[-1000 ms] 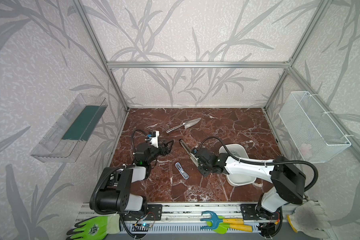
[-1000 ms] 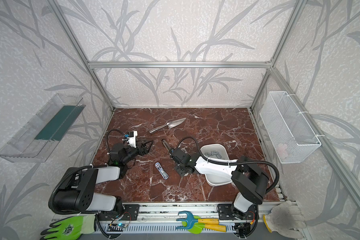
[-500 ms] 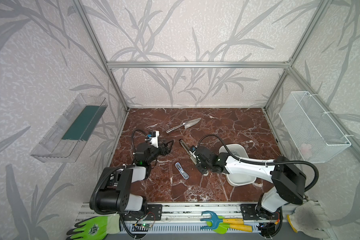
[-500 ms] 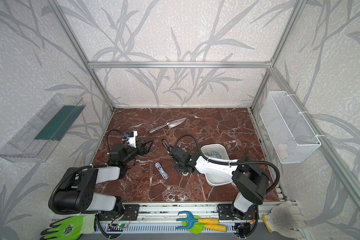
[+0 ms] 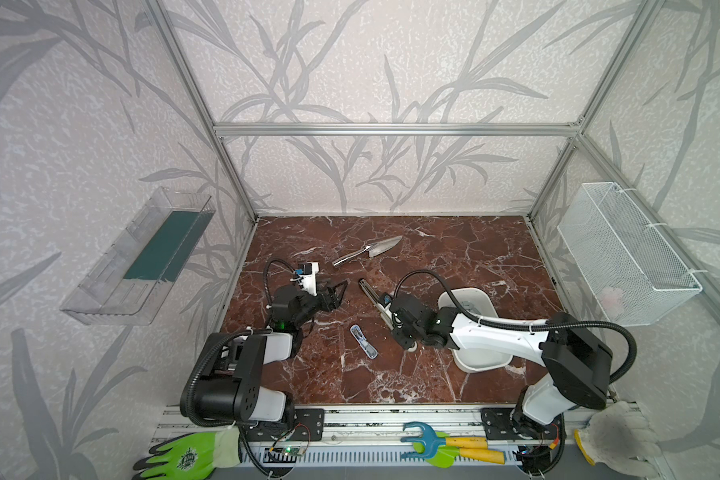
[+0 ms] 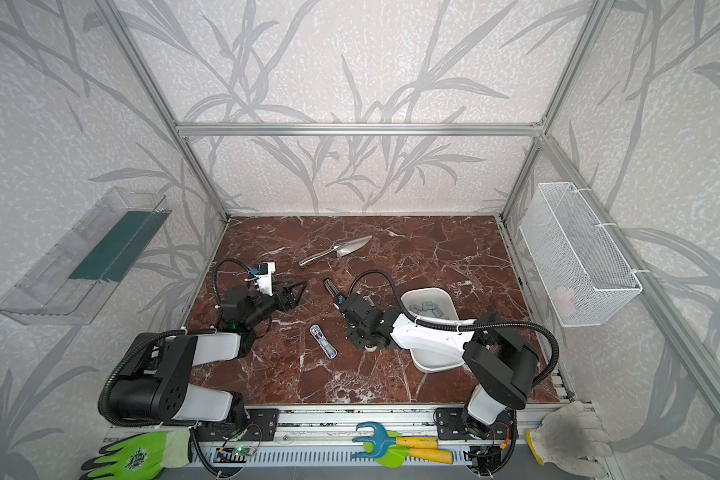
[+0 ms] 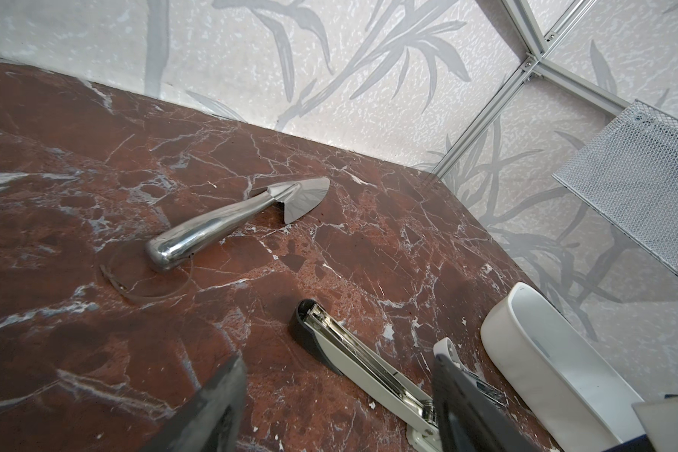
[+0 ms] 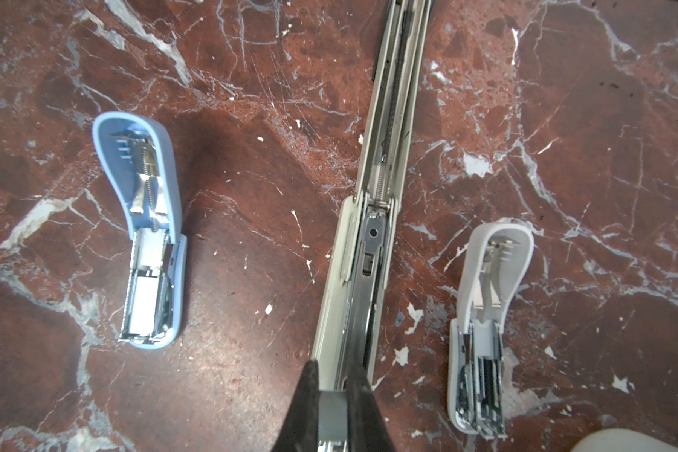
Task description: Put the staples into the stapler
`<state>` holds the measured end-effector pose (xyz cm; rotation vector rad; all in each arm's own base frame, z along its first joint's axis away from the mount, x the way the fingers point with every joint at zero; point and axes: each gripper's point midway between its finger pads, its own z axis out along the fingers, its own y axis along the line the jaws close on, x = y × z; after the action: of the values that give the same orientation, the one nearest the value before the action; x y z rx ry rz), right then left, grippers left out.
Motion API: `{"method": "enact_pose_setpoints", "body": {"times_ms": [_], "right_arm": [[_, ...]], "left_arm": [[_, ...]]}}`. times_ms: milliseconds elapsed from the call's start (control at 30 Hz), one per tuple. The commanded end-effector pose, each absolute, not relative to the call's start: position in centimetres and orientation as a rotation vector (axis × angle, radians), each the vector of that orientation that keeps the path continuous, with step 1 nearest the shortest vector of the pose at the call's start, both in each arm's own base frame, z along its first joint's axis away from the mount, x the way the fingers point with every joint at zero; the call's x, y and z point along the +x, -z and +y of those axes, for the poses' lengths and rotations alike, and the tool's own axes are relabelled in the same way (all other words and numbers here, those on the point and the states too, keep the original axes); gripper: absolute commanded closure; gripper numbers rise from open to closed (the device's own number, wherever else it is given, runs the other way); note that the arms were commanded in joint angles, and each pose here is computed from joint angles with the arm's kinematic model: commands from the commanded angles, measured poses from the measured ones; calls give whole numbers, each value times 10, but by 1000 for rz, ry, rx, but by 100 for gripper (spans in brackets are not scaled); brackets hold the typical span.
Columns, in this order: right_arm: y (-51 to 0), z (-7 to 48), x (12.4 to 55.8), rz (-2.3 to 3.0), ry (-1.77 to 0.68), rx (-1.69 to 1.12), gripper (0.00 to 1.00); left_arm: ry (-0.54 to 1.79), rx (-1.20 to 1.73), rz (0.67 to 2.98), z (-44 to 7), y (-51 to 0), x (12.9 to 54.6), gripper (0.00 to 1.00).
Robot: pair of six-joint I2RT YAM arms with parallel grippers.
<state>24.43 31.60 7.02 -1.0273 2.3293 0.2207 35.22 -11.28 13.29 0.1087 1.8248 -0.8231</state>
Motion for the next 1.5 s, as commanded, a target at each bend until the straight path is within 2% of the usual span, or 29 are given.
{"method": "enact_pose_setpoints", "body": {"times_ms": [0,733,1467], "right_arm": [[-64,311,247,2341,-194,-1023,94],[-56,302,254,2385,-147,-982,95],[-71,290,245,2385,-175,-939,95]], "left_arm": [[822,113,1805,-112,-138,356,24],[822,115,1802,-112,-139,355,24],[821,114,1803,-112,-138,355,24]]}}
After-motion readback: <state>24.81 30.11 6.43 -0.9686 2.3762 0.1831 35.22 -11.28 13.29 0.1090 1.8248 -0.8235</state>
